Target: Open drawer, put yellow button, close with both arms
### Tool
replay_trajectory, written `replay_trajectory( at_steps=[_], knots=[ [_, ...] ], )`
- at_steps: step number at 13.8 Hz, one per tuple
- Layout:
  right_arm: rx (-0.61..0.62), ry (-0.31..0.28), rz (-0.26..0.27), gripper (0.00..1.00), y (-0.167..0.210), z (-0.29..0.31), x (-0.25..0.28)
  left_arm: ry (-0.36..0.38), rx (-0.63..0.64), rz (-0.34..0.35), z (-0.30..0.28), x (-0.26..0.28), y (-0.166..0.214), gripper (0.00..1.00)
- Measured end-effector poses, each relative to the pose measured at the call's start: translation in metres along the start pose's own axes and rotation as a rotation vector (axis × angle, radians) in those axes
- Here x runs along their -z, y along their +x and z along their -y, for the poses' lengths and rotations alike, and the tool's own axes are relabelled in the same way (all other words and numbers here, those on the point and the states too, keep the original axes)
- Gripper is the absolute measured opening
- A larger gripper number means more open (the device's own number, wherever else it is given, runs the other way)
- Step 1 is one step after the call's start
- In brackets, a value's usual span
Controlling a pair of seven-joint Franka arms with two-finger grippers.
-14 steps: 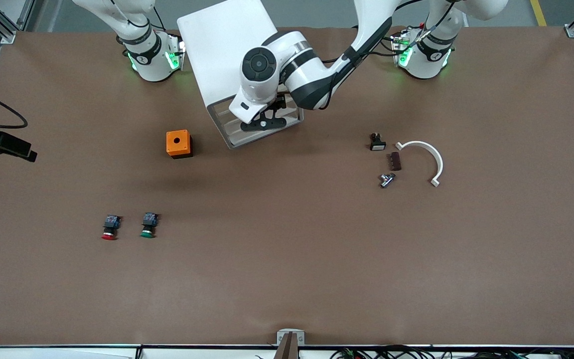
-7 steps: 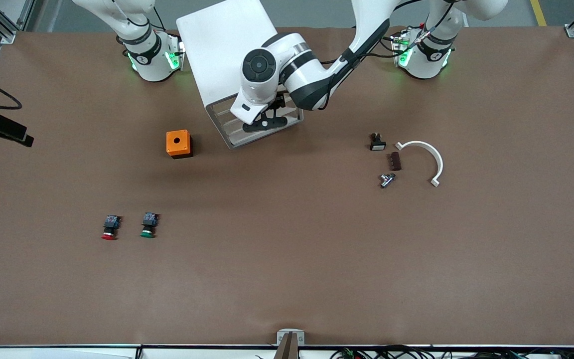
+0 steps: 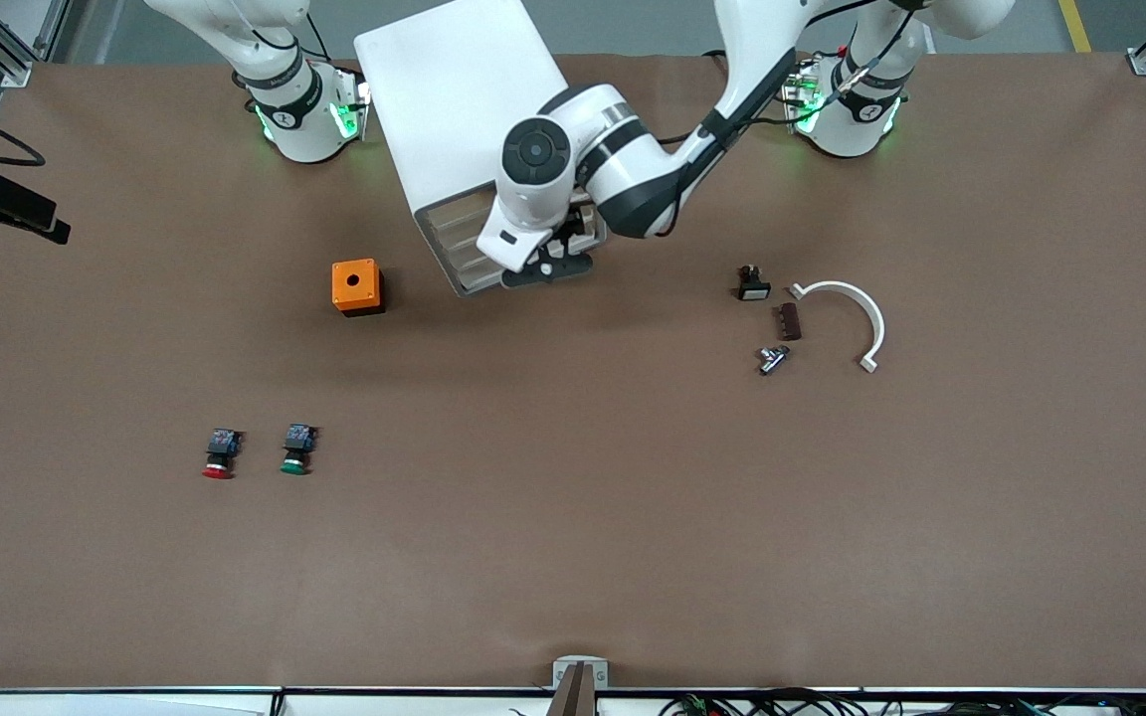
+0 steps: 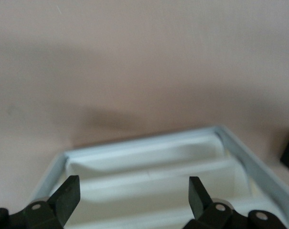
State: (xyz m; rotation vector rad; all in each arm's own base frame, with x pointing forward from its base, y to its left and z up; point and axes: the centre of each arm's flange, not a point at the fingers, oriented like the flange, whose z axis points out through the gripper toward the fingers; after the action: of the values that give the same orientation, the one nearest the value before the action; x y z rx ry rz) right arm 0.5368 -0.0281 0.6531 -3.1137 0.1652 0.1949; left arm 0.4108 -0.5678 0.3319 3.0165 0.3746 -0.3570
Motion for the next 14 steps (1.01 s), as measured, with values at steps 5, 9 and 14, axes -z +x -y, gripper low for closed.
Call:
replay_trajectory(
  at_steps=[5,9,14],
  knots=[
    [0.006,0.000,-0.025,1.00,-0.014,0.003,-0.005,-0.054,0.109,-0.119,0.046,0.069,0.095,1.00],
    [0.005,0.006,-0.055,1.00,-0.032,0.000,-0.005,-0.110,0.192,-0.181,0.107,0.137,0.162,1.00],
    [0.020,0.007,-0.076,1.00,-0.035,0.005,-0.002,-0.090,0.138,-0.212,0.190,0.197,0.218,1.00]
  ],
)
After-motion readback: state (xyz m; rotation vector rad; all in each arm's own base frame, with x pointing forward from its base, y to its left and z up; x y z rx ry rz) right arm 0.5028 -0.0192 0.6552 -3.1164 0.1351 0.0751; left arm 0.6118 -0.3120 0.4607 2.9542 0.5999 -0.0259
